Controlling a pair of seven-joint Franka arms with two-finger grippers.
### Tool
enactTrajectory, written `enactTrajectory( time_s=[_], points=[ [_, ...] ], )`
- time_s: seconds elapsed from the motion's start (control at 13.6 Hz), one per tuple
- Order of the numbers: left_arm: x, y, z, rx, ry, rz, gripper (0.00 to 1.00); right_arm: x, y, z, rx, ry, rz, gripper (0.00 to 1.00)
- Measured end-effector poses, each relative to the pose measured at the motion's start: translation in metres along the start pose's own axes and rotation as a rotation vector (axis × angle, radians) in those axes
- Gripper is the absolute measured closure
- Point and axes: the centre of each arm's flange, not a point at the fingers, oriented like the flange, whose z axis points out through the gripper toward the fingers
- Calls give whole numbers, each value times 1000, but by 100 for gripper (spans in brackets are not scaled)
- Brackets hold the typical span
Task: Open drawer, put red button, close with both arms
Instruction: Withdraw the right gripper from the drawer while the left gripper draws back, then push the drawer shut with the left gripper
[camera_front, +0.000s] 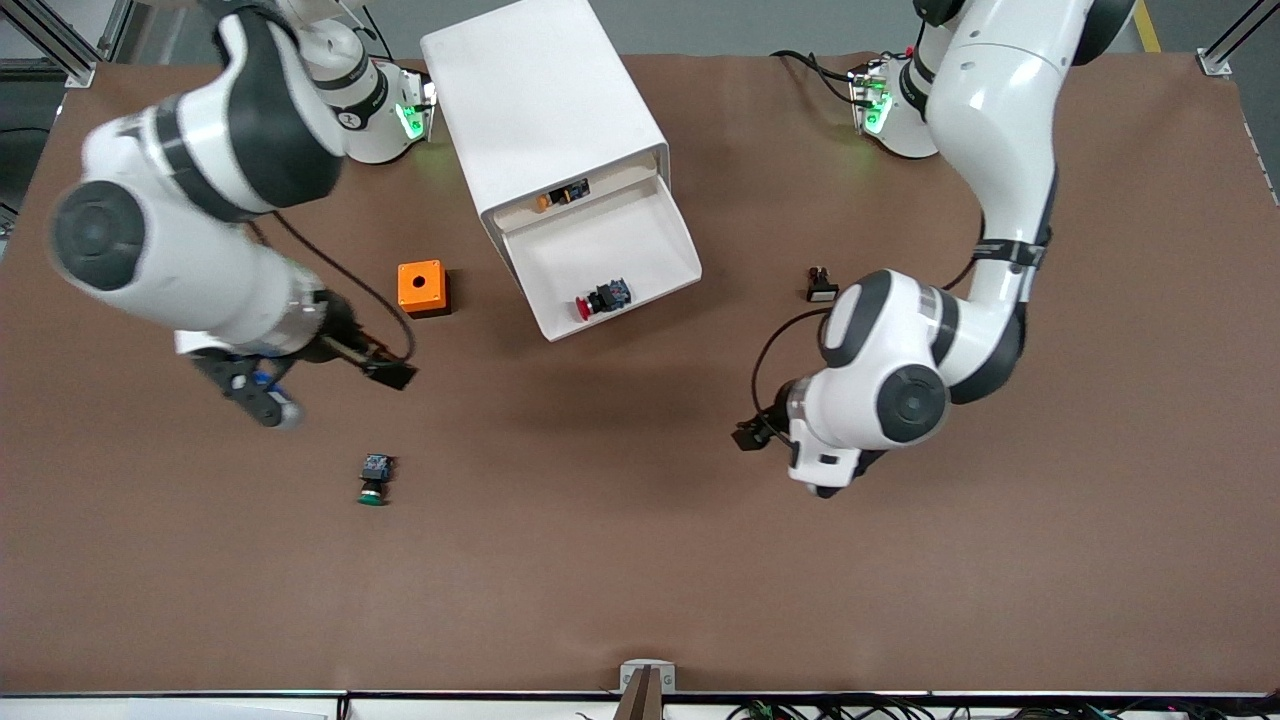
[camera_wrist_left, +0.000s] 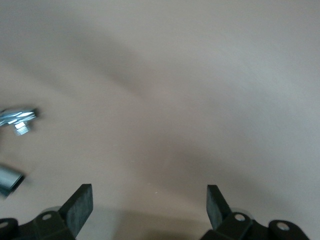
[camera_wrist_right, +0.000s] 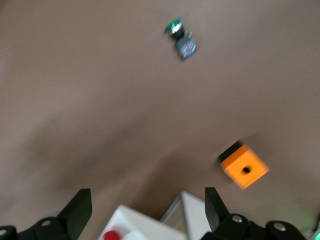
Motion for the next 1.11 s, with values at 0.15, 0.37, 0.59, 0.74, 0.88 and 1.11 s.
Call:
enactTrajectory(
  time_s=[0.15, 0.37, 0.59, 0.74, 0.88, 1.11],
  points=[
    [-18, 15, 24, -20, 28, 105, 0, 23, 36, -23, -14, 35, -48, 0],
    [-63, 40, 51, -18, 36, 224, 0, 38, 73, -54, -13, 71, -119, 0],
    [-117, 59, 75, 11, 22, 291, 0, 50, 114, -83, -19, 88, -295, 0],
    [-148, 66, 91, 31, 13, 295, 0, 55, 144, -102, -46, 114, -387, 0],
    [-176, 72, 102, 44, 2, 301, 0, 55, 164, -115, -47, 126, -407, 0],
    [-214, 80, 115, 62, -5, 248, 0, 47, 176, -116, -49, 119, -406, 0]
  ],
)
